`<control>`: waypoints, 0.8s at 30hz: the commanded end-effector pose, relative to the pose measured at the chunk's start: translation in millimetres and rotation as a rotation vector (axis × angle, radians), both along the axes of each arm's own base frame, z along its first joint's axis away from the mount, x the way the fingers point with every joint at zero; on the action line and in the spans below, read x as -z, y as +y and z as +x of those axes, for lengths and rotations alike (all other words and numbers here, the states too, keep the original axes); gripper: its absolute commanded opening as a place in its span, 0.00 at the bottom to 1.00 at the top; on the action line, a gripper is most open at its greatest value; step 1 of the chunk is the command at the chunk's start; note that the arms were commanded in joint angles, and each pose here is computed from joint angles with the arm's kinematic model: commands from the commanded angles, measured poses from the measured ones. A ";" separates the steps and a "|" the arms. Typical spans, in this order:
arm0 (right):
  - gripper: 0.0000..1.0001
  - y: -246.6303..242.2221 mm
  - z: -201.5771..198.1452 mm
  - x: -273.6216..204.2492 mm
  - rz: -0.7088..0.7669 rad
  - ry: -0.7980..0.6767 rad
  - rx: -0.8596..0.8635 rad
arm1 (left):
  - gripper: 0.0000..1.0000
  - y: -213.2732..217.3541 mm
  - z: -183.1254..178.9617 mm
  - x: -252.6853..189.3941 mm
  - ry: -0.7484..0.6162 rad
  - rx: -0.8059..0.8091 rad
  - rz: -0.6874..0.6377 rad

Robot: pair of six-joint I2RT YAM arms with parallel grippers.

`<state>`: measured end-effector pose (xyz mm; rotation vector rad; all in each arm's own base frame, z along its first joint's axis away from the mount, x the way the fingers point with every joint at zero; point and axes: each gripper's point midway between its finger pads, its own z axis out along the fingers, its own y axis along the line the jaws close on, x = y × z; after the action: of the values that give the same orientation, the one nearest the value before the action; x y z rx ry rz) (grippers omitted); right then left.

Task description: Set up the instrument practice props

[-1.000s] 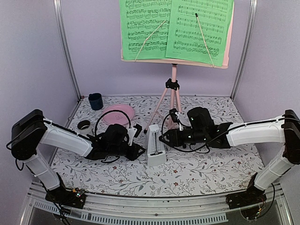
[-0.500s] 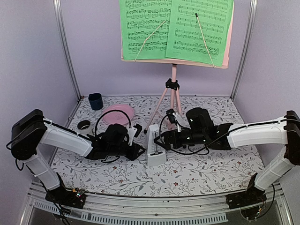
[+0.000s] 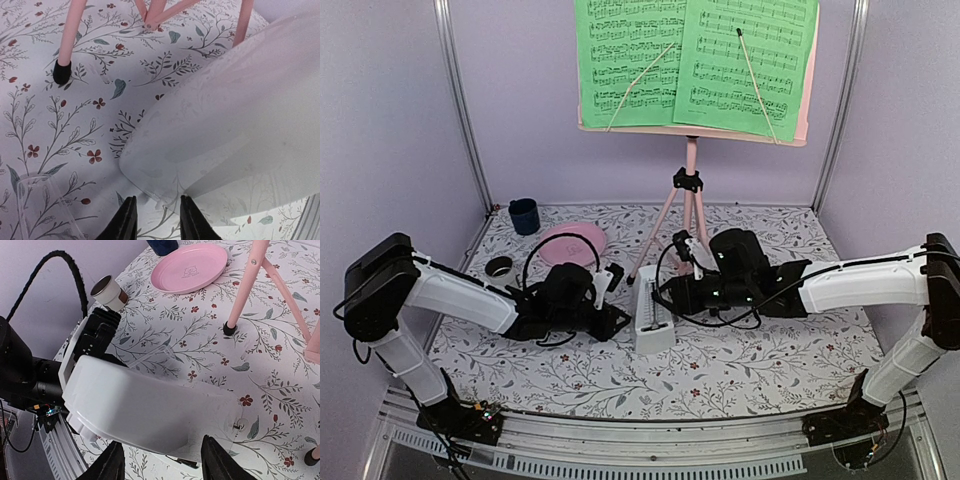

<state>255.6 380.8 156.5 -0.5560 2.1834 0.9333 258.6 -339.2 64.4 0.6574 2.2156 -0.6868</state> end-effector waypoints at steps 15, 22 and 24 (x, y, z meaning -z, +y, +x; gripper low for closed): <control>0.75 9.0 -0.7 -16.8 0.035 -0.042 -0.010 | 0.31 -12.4 6.0 -23.5 -0.048 0.016 -0.054; 0.56 7.0 6.0 -14.5 0.022 -0.037 0.035 | 0.32 -10.6 5.7 -24.3 -0.050 0.013 -0.054; 0.49 3.8 5.3 -15.3 0.022 -0.037 0.043 | 0.31 -9.8 5.9 -24.7 -0.052 0.012 -0.053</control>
<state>256.4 384.1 160.7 -0.5439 2.1705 0.9245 259.8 -340.7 66.9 0.6557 2.2095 -0.6904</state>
